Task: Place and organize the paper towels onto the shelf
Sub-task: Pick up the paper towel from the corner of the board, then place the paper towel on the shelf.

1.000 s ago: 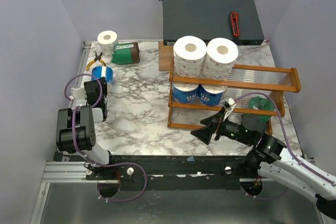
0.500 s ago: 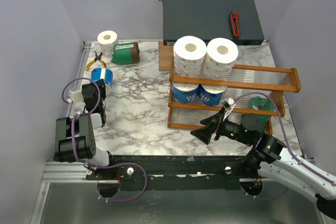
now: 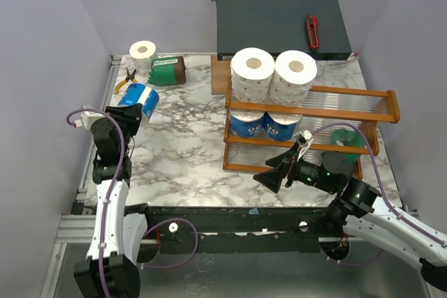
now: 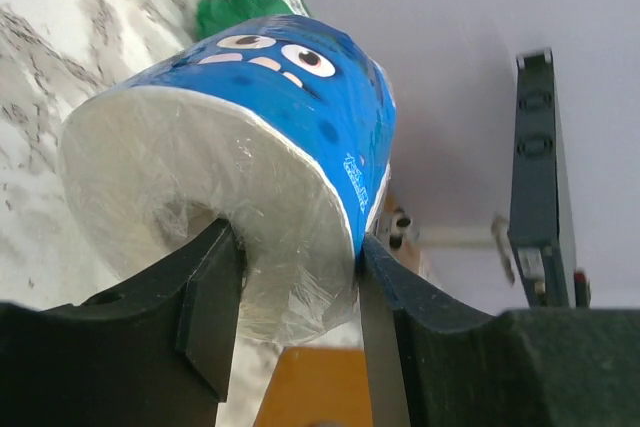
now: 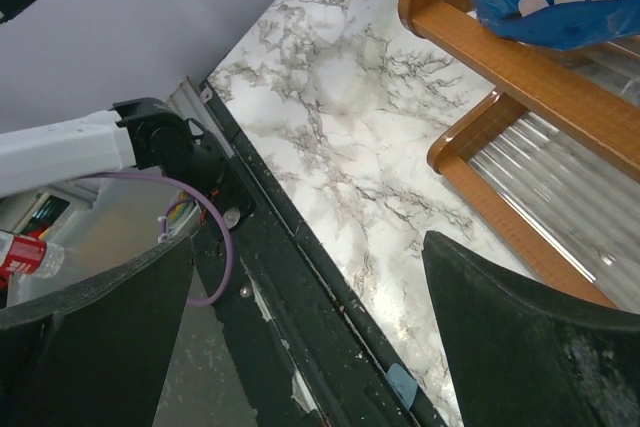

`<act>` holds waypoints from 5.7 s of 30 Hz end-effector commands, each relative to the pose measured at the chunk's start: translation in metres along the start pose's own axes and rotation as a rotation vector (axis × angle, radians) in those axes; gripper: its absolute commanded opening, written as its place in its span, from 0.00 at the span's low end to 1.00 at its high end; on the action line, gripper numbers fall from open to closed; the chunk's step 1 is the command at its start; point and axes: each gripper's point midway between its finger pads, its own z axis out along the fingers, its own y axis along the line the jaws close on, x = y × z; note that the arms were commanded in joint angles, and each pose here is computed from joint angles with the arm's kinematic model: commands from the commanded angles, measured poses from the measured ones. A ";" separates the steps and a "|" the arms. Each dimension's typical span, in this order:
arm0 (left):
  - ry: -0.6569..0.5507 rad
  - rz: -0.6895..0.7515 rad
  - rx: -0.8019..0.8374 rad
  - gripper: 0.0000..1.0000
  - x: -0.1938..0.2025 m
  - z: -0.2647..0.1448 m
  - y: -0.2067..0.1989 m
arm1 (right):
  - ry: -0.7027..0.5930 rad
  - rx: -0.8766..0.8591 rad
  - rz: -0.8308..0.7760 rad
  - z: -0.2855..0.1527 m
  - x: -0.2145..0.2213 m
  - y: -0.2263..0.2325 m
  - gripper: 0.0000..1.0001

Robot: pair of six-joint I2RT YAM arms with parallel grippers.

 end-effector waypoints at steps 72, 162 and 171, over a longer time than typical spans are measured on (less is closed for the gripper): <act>0.632 1.513 1.598 0.00 0.358 -0.337 -0.285 | -0.815 0.696 0.315 -0.194 -0.168 -0.056 1.00; 0.570 1.799 1.273 0.57 0.468 -0.215 -0.273 | -0.839 0.674 0.383 -0.214 -0.139 -0.068 1.00; 0.532 1.806 1.331 0.59 0.441 -0.256 -0.281 | -0.832 0.708 0.376 -0.216 -0.135 -0.074 1.00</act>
